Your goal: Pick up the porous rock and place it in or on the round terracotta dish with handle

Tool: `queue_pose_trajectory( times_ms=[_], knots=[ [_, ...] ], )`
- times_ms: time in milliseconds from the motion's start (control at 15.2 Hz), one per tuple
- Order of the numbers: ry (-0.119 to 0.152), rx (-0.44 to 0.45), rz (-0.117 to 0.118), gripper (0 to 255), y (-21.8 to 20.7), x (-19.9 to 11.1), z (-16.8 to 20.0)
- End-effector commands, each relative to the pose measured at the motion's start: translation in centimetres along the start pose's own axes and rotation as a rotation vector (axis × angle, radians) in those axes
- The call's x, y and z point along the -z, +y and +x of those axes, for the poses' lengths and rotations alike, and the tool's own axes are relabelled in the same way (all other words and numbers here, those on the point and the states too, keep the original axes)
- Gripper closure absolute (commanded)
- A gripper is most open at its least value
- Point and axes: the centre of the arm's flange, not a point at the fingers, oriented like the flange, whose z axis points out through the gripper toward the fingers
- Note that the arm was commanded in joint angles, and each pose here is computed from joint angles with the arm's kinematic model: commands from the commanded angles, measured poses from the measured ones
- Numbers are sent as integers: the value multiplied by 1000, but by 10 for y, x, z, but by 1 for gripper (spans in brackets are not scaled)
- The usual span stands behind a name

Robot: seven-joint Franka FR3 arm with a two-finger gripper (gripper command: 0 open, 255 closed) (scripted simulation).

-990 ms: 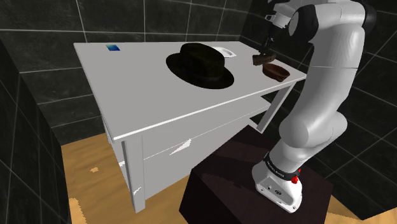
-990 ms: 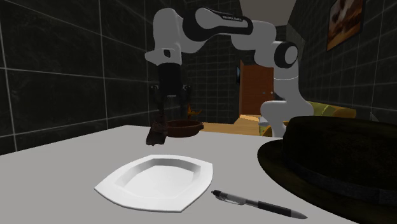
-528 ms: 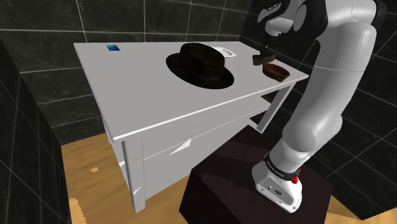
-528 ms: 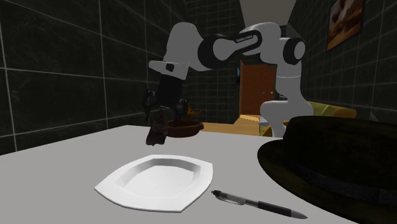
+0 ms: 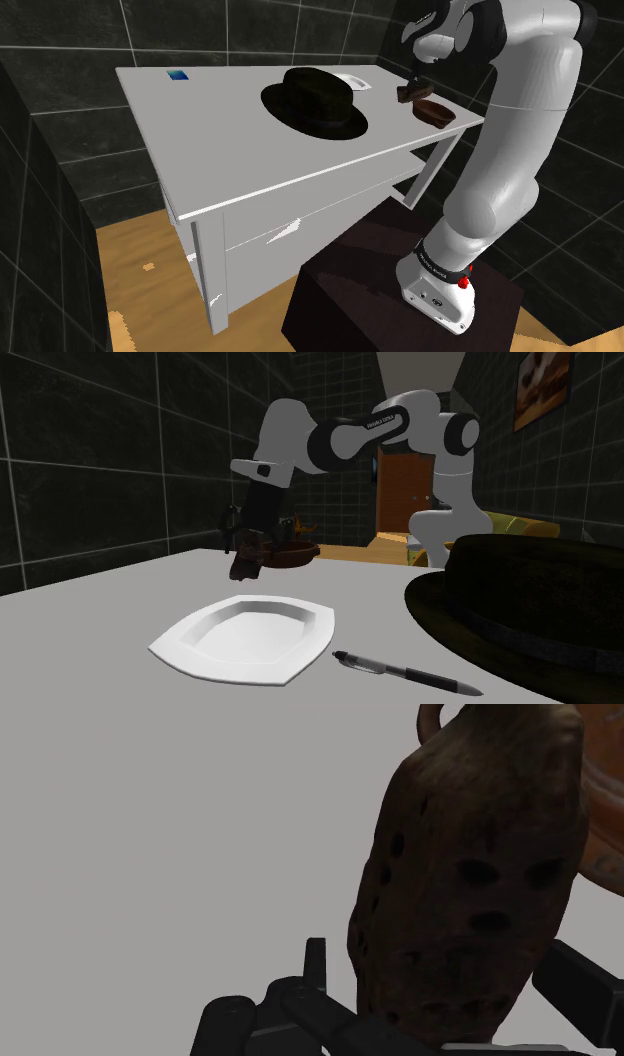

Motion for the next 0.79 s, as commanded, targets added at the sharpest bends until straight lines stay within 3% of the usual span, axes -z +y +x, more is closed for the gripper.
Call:
queue_pose_trajectory(
  times_ms=[0,132,198,726],
  knots=[
    [0,0,0,0,0,0,0],
    [0,0,0,0,0,0,0],
    [0,0,0,255,0,0,0],
    [0,0,0,255,0,0,0]
  ],
)
